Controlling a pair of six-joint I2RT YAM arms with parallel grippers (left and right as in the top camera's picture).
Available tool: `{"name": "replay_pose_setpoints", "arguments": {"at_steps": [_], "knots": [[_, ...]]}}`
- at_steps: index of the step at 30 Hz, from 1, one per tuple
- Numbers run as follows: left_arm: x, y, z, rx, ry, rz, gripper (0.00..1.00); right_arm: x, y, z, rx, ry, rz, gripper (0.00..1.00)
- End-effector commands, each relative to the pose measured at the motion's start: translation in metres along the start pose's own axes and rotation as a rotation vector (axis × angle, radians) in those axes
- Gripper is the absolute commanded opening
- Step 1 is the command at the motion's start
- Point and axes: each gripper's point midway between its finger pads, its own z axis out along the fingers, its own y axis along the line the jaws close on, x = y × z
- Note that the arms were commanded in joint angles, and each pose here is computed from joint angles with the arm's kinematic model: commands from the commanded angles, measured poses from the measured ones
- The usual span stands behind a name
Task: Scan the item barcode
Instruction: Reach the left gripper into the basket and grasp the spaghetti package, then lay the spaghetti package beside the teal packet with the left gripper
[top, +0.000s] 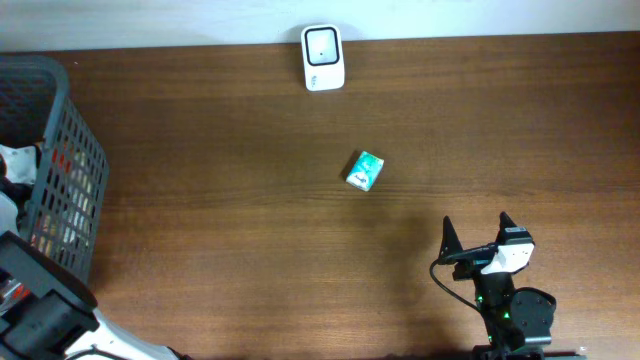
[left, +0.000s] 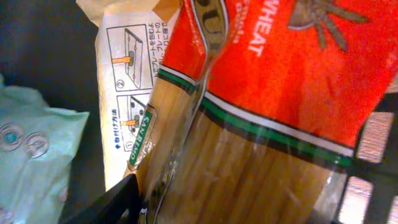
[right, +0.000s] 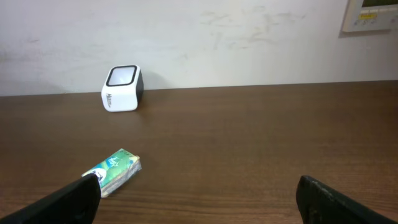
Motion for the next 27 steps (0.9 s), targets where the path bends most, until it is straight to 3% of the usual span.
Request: {"name": "replay_pose_setpoints", "arguments": {"at_steps": [1, 4, 7, 10, 13, 16, 21, 24, 27], "knots": [[-0.013, -0.005, -0.012, 0.054, -0.064, -0.023, 0.48, 0.003, -0.003, 0.000, 0.016, 0.003, 0.001, 0.99], [-0.003, 0.011, -0.013, 0.009, -0.038, -0.049, 0.35, 0.003, -0.003, 0.000, 0.016, 0.003, 0.001, 0.99], [0.005, 0.016, -0.010, 0.005, -0.022, -0.065, 0.30, 0.003, -0.003, 0.000, 0.016, 0.003, 0.001, 0.99], [0.008, 0.015, -0.006, 0.010, -0.013, -0.067, 0.00, 0.003, -0.003, 0.000, 0.016, 0.003, 0.001, 0.99], [-0.003, 0.020, -0.015, -0.008, -0.047, -0.095, 0.00, 0.003, -0.003, 0.000, 0.016, 0.003, 0.001, 0.99], [-0.040, 0.030, -0.064, -0.059, -0.153, -0.122, 0.00, 0.003, -0.003, 0.000, 0.016, 0.003, 0.001, 0.99], [-0.109, 0.028, -0.223, -0.194, -0.486, -0.119, 0.00, 0.003, -0.003, 0.000, 0.016, 0.003, 0.001, 0.99], [-0.127, -0.019, -0.322, -0.232, -0.689, -0.020, 0.00, 0.003, -0.003, 0.000, 0.016, 0.003, 0.001, 0.99], [-0.132, -0.081, -0.368, -0.174, -0.796, 0.083, 0.00, 0.003, -0.003, 0.000, 0.016, 0.003, 0.001, 0.99]]}}
